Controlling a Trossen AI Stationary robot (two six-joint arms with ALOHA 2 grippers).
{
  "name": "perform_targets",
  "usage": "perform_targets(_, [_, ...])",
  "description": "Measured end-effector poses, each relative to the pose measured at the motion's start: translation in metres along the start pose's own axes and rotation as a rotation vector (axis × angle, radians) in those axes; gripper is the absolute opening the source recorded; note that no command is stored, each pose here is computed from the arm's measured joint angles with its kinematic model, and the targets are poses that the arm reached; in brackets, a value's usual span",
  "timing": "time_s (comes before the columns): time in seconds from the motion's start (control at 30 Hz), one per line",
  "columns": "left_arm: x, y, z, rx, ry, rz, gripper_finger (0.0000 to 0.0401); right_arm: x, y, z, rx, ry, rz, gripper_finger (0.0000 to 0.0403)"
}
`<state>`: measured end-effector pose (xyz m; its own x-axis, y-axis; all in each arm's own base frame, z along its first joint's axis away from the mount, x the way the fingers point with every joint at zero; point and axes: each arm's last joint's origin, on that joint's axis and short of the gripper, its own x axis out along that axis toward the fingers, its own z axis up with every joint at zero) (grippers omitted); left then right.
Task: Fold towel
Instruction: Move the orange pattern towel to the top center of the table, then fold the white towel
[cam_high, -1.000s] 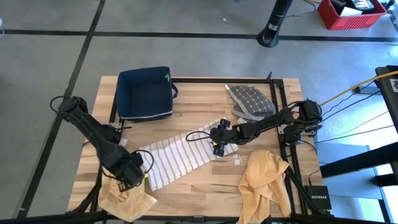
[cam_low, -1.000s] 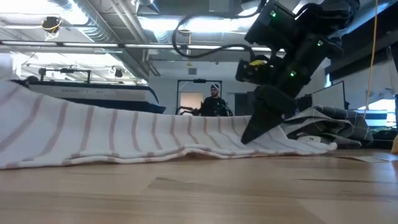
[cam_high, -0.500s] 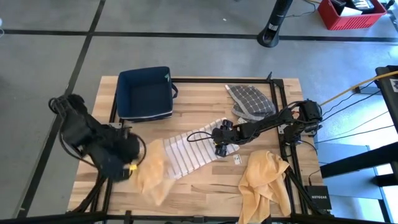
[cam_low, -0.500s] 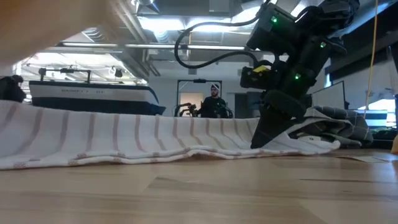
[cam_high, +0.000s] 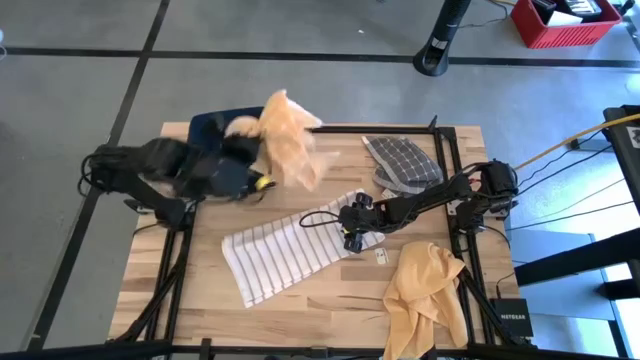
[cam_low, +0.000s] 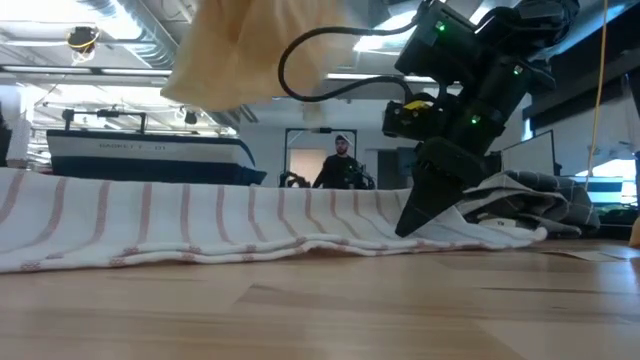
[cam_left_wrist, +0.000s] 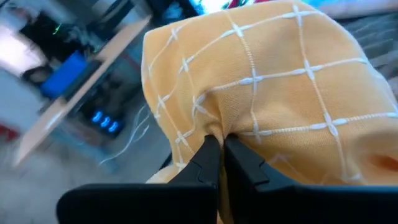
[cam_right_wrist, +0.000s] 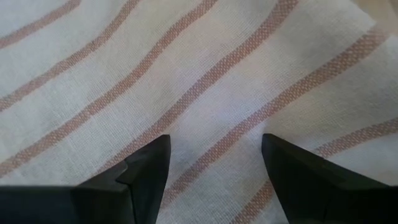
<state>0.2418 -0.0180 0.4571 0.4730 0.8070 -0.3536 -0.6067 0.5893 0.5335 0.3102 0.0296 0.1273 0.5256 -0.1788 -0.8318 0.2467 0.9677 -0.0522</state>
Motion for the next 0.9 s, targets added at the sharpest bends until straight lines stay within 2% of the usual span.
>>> perform_targets(0.07, [0.03,0.001,-0.002,-0.008,0.054,0.006,0.0,0.0,0.0,0.0,0.0,0.001,0.002,0.0257])
perform_targets(0.13, [0.063,0.0,-0.005,-0.028,0.079,-0.045,0.0,0.0,0.0,0.0,0.0,0.001,0.002,0.0257])
perform_targets(0.27, [0.117,0.001,-0.011,-0.107,0.024,-0.172,0.0,0.0,0.0,0.0,0.0,0.001,0.003,0.0257])
perform_targets(0.37, [0.146,-0.001,-0.017,-0.148,-0.021,-0.235,0.0,0.0,0.0,0.0,-0.001,0.002,0.006,0.0257])
perform_targets(0.53, [0.186,-0.021,-0.029,-0.145,-0.017,-0.327,0.0001,0.0,0.001,0.0,-0.001,0.005,0.016,0.0257])
perform_targets(0.67, [0.211,-0.04,-0.037,-0.118,0.034,-0.338,0.0019,0.0,0.001,0.0,-0.001,0.005,0.016,0.0257])
perform_targets(0.8, [0.229,-0.055,-0.045,-0.092,0.085,-0.345,0.0063,0.0,0.001,0.0,0.0,0.006,0.017,0.0257])
perform_targets(0.9, [0.226,-0.054,-0.043,-0.041,0.084,-0.339,0.0105,0.0,0.001,0.0,0.001,0.006,0.017,0.0257])
